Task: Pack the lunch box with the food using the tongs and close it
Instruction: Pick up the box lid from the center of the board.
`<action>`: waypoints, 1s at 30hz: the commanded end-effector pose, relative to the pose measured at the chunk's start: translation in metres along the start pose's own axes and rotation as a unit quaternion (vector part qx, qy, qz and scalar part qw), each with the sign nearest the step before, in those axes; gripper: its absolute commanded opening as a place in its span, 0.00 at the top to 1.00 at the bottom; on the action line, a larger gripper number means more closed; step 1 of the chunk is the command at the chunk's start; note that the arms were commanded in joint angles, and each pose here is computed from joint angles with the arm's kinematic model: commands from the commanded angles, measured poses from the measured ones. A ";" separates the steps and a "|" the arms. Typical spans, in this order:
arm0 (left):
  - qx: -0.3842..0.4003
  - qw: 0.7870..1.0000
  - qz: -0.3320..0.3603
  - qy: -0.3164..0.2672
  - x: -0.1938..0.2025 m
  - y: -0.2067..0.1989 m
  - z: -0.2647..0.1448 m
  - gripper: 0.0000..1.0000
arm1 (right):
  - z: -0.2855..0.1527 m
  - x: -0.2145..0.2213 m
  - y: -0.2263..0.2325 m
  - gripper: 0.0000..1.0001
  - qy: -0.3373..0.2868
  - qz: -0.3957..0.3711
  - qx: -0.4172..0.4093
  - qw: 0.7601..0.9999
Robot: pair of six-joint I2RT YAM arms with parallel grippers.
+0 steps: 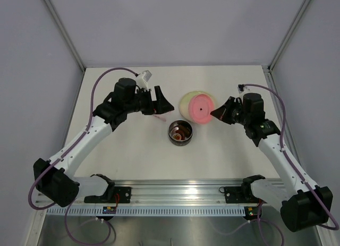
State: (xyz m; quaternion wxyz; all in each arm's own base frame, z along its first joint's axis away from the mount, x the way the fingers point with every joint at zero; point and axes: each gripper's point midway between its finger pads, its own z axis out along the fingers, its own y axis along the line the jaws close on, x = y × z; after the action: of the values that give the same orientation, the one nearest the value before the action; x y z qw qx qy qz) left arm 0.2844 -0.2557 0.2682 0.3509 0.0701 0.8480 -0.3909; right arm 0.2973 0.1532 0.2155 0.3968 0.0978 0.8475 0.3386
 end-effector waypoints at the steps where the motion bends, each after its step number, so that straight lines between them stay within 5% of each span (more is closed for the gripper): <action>1: 0.127 0.991 -0.033 0.005 -0.001 -0.043 -0.004 0.14 | -0.009 0.007 0.027 1.00 0.016 -0.006 -0.059 0.998; 4: 0.180 0.982 -0.059 0.014 0.007 -0.054 -0.004 0.14 | -0.010 0.014 0.031 1.00 0.036 -0.015 -0.062 0.997; 22: 0.170 0.983 -0.058 0.029 0.016 -0.051 0.012 0.17 | 0.010 0.023 0.053 1.00 0.068 -0.047 -0.069 0.994; 30: 0.121 0.990 -0.049 0.059 0.034 -0.035 0.033 0.34 | 0.024 0.027 0.059 1.00 0.081 -0.065 -0.064 0.993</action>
State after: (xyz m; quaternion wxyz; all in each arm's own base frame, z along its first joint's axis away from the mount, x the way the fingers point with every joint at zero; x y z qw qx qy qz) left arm 0.2554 -0.3043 0.2426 0.2453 0.0757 0.8186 -0.5138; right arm 0.2805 0.2142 0.2045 0.3228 0.0089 0.8722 0.3673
